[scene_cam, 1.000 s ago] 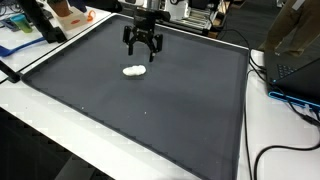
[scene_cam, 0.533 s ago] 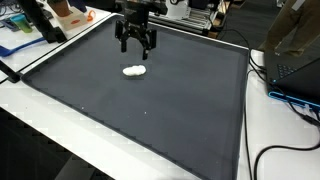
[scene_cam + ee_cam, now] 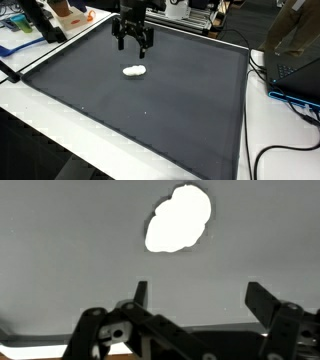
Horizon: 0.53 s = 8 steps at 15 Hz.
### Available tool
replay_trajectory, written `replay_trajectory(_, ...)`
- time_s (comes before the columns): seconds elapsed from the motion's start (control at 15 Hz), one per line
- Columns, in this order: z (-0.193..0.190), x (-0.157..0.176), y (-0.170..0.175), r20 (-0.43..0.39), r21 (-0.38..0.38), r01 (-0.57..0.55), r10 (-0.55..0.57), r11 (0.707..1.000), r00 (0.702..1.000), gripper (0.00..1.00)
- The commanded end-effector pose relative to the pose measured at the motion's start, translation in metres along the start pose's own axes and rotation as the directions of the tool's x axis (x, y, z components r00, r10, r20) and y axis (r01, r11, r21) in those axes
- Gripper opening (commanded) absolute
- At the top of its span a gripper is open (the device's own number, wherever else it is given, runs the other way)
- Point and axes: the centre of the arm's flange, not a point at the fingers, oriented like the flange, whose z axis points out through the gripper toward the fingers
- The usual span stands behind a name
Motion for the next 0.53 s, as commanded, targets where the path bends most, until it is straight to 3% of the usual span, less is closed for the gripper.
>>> replay_trajectory(0.0,-0.005,0.027,0.001,0.082,-0.004,-0.03,0.03,1.0,0.996,1.0)
replay_trajectory(0.47,-0.016,0.051,0.008,0.208,-0.026,-0.076,0.08,0.997,0.975,1.0)
